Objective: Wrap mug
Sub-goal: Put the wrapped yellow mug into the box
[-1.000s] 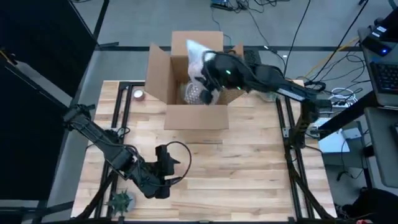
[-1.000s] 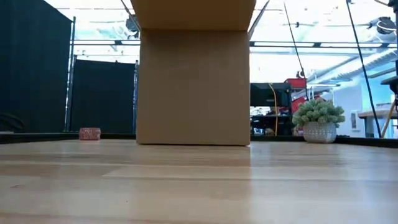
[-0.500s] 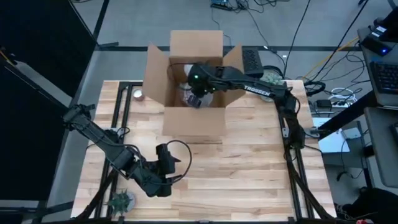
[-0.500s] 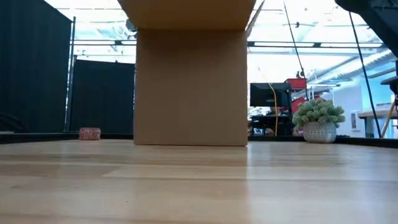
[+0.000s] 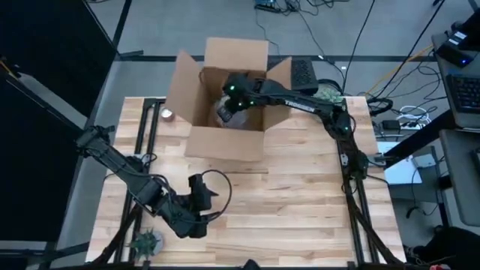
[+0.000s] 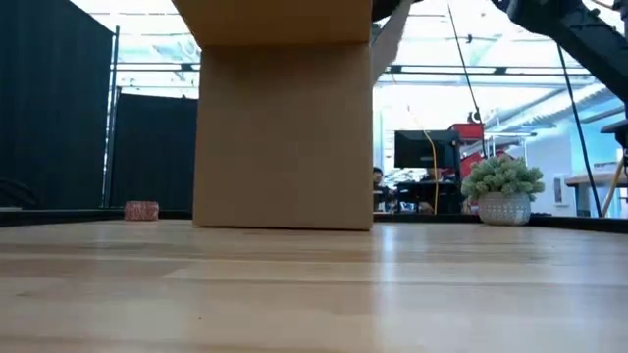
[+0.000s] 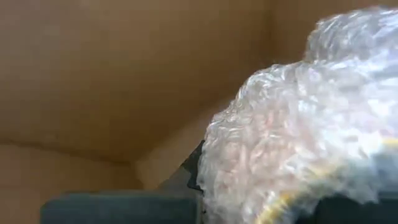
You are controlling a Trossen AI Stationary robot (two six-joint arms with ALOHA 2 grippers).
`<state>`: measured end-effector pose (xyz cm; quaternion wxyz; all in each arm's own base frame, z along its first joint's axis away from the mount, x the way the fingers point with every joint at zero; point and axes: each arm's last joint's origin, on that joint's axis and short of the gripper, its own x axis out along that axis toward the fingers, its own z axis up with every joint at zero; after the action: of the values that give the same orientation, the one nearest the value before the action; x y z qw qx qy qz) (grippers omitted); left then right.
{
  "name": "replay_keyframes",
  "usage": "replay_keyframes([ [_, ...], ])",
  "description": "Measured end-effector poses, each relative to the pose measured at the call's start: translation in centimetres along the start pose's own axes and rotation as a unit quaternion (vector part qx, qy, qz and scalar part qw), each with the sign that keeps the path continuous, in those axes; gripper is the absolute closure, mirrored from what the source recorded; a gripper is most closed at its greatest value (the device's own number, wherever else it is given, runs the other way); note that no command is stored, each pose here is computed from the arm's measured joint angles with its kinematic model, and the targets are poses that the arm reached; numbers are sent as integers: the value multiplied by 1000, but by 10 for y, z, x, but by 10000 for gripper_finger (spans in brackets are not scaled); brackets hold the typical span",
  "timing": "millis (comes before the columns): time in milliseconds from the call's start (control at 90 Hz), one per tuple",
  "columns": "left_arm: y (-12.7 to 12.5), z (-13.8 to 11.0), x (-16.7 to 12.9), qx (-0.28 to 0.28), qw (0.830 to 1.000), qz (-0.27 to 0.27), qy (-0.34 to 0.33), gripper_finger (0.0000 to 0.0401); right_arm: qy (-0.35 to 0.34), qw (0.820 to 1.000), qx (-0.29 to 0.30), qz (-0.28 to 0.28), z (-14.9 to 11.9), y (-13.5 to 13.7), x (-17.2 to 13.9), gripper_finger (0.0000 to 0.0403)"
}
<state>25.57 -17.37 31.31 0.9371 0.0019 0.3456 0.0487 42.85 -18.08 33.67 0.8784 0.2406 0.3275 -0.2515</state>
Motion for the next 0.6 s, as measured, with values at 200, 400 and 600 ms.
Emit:
replay_keyframes([
  [200, -1, 0, -1, -4, 1000, -4, -4, 148, 37, 998, 30, -39, -4, -24, 15, 379],
  [400, -1, 0, -1, -5, 1000, -4, -4, 148, 71, 997, 26, -33, -14, -20, 34, 379],
  [600, -2, 1, -1, -6, 1000, -5, -5, 148, 116, 991, 12, -63, -32, -28, 69, 360],
])
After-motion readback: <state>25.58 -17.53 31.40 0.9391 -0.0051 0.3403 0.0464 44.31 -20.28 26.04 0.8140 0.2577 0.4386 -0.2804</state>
